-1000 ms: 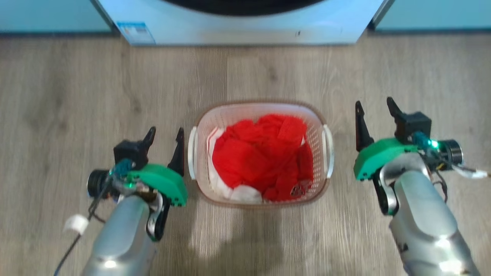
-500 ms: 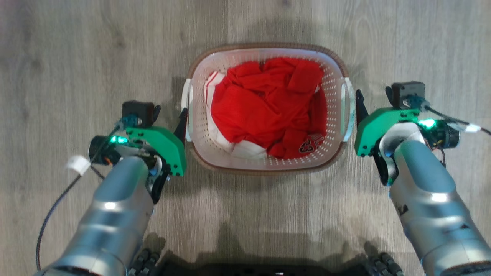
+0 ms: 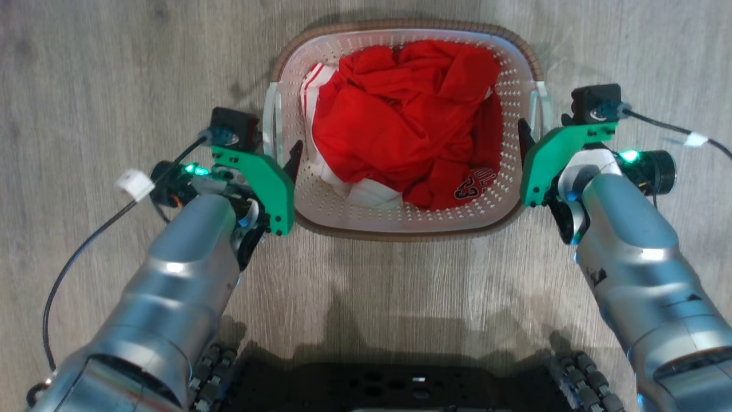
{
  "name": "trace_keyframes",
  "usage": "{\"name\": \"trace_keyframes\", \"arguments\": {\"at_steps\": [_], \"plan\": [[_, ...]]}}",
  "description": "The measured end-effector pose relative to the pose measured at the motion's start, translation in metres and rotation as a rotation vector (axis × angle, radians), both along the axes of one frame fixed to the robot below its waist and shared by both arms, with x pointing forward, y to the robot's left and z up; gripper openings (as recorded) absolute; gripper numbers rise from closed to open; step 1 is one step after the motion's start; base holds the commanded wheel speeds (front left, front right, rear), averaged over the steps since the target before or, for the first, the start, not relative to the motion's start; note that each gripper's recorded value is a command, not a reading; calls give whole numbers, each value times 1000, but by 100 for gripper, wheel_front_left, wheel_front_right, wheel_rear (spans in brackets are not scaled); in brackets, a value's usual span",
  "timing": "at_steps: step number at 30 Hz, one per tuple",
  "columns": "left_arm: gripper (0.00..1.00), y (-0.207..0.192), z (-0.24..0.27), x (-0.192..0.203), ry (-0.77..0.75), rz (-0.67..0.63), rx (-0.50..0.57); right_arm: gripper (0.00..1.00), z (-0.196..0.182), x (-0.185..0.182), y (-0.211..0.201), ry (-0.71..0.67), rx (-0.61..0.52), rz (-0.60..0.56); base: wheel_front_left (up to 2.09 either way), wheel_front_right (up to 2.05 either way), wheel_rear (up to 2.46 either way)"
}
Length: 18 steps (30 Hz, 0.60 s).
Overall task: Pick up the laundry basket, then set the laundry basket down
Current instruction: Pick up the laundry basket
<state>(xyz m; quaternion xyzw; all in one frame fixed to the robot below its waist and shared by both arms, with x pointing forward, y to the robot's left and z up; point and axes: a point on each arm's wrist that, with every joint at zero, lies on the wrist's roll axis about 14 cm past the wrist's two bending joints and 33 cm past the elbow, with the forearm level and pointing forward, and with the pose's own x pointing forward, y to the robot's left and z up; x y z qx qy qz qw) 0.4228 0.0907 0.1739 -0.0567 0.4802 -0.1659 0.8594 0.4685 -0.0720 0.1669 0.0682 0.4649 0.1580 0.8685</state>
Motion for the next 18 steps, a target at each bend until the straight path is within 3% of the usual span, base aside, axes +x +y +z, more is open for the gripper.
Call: {"name": "trace_keyframes", "arguments": {"at_steps": [18], "plan": [[100,-10,-34,-11,171,-124,26,100,-36,-1,8,118,5,23,0,0,0]]}}
